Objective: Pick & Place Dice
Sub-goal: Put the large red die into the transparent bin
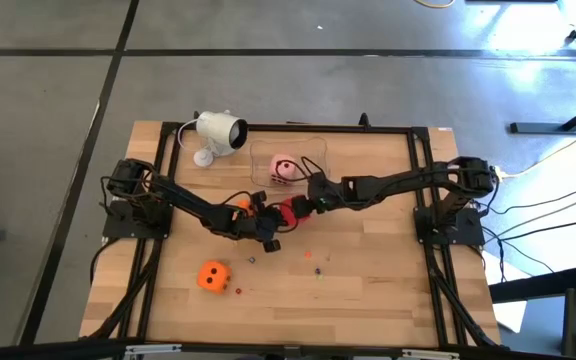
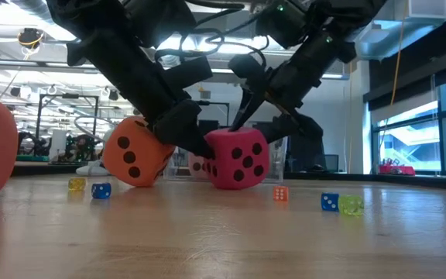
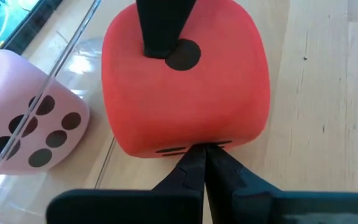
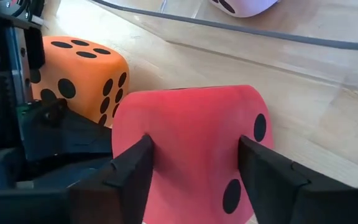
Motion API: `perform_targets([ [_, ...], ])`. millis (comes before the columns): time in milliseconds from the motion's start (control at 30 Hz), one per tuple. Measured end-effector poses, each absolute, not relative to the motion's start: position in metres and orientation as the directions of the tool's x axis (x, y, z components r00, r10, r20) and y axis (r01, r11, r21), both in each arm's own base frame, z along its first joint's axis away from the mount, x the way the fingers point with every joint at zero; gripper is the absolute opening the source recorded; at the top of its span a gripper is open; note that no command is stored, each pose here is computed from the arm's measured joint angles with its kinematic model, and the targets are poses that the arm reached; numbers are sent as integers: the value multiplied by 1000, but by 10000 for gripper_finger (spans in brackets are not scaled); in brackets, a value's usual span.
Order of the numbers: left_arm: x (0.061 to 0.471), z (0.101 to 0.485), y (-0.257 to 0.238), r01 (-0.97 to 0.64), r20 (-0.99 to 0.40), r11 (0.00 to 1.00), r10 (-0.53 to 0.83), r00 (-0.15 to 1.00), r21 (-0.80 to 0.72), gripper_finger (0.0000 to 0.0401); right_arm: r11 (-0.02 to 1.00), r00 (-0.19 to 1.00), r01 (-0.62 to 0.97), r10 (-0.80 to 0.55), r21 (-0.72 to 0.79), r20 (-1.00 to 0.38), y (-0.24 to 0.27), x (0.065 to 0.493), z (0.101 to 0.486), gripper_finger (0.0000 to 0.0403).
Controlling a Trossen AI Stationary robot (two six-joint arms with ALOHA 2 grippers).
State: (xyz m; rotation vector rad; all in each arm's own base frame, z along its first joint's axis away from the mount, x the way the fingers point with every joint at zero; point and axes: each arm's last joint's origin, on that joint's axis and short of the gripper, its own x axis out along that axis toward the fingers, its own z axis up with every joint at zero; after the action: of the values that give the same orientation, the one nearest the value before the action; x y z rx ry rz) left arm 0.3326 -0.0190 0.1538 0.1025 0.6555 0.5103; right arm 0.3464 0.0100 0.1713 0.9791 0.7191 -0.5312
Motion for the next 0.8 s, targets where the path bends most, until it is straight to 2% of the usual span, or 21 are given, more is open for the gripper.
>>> perform_targets([
  [233, 333, 154, -24, -396, -559, 884, 464, 687, 247, 1, 497, 656, 692, -128, 524, -744, 20, 346, 171, 158],
  [500, 331, 157, -42, -360, -534, 888, 460, 709, 286, 2, 538, 653, 670, -101, 511, -751, 28, 340, 179, 154],
  [800, 316, 193, -62, -401, -426, 858, 508, 748, 321, 2, 572, 705, 635, -154, 519, -692, 35, 314, 226, 153],
])
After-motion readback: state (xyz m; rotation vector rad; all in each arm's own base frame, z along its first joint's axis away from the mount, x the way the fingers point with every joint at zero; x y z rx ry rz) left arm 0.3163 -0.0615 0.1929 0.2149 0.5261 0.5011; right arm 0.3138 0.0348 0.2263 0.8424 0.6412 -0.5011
